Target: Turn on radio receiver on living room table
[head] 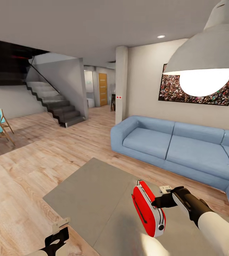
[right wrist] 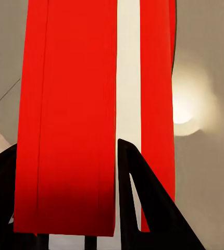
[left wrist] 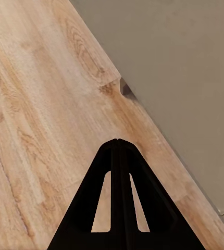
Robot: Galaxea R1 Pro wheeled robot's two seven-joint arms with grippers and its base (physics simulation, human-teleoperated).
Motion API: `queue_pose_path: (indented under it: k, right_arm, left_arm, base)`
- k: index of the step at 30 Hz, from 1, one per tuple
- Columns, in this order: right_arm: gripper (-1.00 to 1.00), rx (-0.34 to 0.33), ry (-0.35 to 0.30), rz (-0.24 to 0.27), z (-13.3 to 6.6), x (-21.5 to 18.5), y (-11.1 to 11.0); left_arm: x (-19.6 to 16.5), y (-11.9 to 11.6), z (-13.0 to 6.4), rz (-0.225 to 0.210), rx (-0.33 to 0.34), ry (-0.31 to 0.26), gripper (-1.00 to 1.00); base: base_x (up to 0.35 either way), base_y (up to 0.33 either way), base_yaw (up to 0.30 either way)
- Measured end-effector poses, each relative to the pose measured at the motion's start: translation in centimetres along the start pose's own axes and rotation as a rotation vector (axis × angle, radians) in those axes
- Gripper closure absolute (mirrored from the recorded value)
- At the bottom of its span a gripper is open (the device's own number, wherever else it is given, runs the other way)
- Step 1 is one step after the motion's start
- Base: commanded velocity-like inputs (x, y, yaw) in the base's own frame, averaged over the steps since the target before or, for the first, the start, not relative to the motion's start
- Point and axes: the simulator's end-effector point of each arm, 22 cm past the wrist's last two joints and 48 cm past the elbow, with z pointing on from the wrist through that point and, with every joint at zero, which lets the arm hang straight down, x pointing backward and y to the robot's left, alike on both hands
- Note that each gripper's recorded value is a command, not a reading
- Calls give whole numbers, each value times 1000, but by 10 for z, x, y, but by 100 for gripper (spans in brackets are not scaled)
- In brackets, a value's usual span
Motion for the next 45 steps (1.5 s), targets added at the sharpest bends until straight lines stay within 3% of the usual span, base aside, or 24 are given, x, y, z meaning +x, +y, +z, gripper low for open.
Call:
queue_pose_path:
  k: [21, 45]
  right_arm:
    - [100, 3, -1, 0, 13, 2, -3]
    - [100, 23, 2, -10, 13, 3, -8]
  left_arm:
    - [8, -3, 11, 0, 1, 2, 100]
    - [8, -3, 11, 0, 0, 1, 100]
  base:
    - [0, 0, 0]
    - [0, 0, 0]
